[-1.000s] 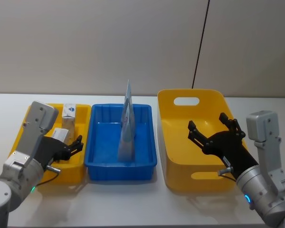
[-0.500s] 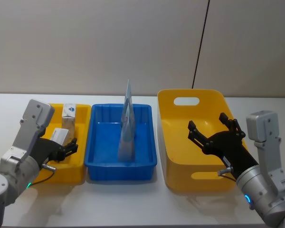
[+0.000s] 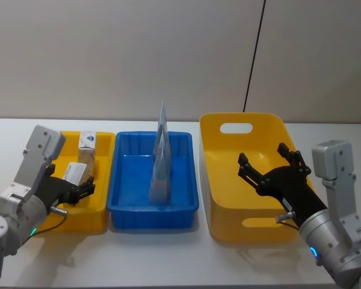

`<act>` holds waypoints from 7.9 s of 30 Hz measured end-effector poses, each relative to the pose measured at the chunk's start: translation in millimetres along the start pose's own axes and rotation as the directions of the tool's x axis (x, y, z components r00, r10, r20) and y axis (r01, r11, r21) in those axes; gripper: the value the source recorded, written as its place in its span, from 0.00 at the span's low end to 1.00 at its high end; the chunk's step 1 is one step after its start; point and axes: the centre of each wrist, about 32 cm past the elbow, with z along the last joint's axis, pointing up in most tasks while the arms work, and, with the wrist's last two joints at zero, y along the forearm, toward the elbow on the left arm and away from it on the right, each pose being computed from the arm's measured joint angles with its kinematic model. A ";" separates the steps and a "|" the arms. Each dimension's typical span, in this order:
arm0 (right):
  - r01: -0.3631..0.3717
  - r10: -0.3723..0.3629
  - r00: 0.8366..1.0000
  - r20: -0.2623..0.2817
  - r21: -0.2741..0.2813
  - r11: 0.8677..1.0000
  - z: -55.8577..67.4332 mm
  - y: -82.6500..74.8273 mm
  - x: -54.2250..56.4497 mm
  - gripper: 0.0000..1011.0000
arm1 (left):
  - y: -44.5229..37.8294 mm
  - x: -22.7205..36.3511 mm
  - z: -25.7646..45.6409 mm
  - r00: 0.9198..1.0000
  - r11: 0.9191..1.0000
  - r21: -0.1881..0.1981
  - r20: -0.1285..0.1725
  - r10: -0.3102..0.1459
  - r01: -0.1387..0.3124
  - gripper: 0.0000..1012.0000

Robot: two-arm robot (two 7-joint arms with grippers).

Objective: Bimanual collaborative sorting of washing and personal care products

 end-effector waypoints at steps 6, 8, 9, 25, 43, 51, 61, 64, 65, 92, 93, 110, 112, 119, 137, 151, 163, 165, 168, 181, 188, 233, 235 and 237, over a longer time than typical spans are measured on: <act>0.000 0.000 1.000 0.000 0.000 1.000 0.0 0.0 0.0 0.99 | -6.1 4.4 -1.9 1.000 1.000 0.016 -0.002 -0.002 0.002 0.99; 0.000 0.000 1.000 0.000 0.000 1.000 0.0 0.0 0.0 0.99 | -8.5 5.9 -2.9 1.000 1.000 0.021 -0.002 -0.003 0.003 0.99; 0.000 0.000 1.000 0.000 0.000 1.000 0.0 0.0 0.0 0.99 | -9.6 6.6 -3.2 1.000 1.000 0.023 -0.002 -0.003 0.003 0.99; 0.000 0.000 1.000 0.000 0.000 1.000 0.0 0.0 0.0 0.99 | -23.2 13.3 -9.5 1.000 0.999 0.044 -0.007 -0.009 0.009 0.99; 0.000 0.000 1.000 0.000 0.000 1.000 0.0 0.0 0.0 0.99 | -27.6 15.4 -11.8 1.000 0.999 0.051 -0.009 -0.010 0.010 0.51; 0.000 0.000 1.000 0.000 0.000 1.000 0.0 0.0 0.0 0.99 | -28.1 15.7 -12.0 1.000 0.999 0.052 -0.009 -0.010 0.010 0.42; 0.000 0.000 1.000 0.000 0.000 1.000 0.0 0.0 0.0 0.99 | -28.5 15.7 -12.2 1.000 0.999 0.052 -0.010 -0.011 0.011 0.41; 0.000 0.000 1.000 0.000 0.000 1.000 0.0 0.0 0.0 0.99 | -28.3 16.0 -12.2 1.000 0.999 0.051 -0.008 -0.013 0.013 0.41; 0.000 0.000 1.000 0.000 0.000 1.000 0.0 0.0 0.0 0.99 | -27.8 16.4 -12.0 1.000 0.999 0.049 -0.006 -0.016 0.016 0.41; 0.000 0.000 1.000 0.000 0.000 1.000 0.0 0.0 0.0 0.99 | 10.1 40.1 31.4 0.972 0.988 -0.065 0.199 -0.125 0.140 0.41; 0.000 0.000 1.000 0.000 0.000 1.000 0.0 0.0 0.0 0.99 | 11.3 41.5 33.2 0.969 0.986 -0.070 0.208 -0.132 0.149 0.41; 0.000 0.000 1.000 0.000 0.000 1.000 0.0 0.0 0.0 0.99 | 23.4 67.9 69.8 0.885 0.922 -0.153 0.373 -0.279 0.355 0.41; 0.000 0.000 1.000 0.000 0.000 1.000 0.0 0.0 0.0 0.99 | 23.1 69.7 72.0 0.874 0.911 -0.158 0.384 -0.297 0.380 0.41; 0.000 0.000 1.000 0.000 0.000 1.000 0.0 0.0 0.0 0.99 | 19.2 75.2 79.6 0.824 0.855 -0.184 0.422 -0.377 0.485 0.41; 0.000 0.000 1.000 0.000 0.000 1.000 0.0 0.0 0.0 0.99 | -1.0 76.7 90.7 0.678 0.673 -0.222 0.487 -0.550 0.705 0.41; 0.000 0.000 1.000 0.000 0.000 1.000 0.0 0.0 0.0 0.99 | -20.9 64.4 98.2 0.552 0.522 -0.221 0.525 -0.648 0.824 0.41; 0.000 0.000 1.000 0.000 0.000 1.000 0.0 0.0 0.0 0.99 | -29.4 55.7 99.7 0.503 0.466 -0.217 0.535 -0.678 0.858 0.41; 0.000 0.000 1.000 0.000 0.000 1.000 0.0 0.0 0.0 0.99 | -30.5 54.6 100.0 0.497 0.458 -0.216 0.537 -0.682 0.862 0.41; 0.000 0.000 1.000 0.000 0.000 1.000 0.0 0.0 0.0 0.99 | -31.2 53.9 100.3 0.493 0.453 -0.216 0.538 -0.684 0.865 0.41; 0.000 0.000 1.000 0.000 0.000 1.000 0.0 0.0 0.0 0.99 | -33.3 51.7 100.8 0.480 0.438 -0.215 0.541 -0.691 0.873 0.41; 0.000 0.000 1.000 0.000 0.000 1.000 0.0 0.0 0.0 0.99 | -33.8 51.2 100.9 0.476 0.435 -0.213 0.542 -0.693 0.875 0.41; 0.000 0.000 1.000 0.000 0.000 1.000 0.0 0.0 0.0 0.99 | -40.1 48.2 111.7 0.132 0.187 0.025 0.615 -0.777 0.982 0.41; 0.000 0.000 1.000 0.000 0.000 1.000 0.0 0.0 0.0 0.99 | -40.0 48.1 111.8 0.128 0.183 0.028 0.615 -0.778 0.983 0.41; 0.000 0.000 1.000 0.000 0.000 1.000 0.0 0.0 0.0 0.99 | -40.0 48.0 111.8 0.125 0.181 0.030 0.615 -0.779 0.983 0.41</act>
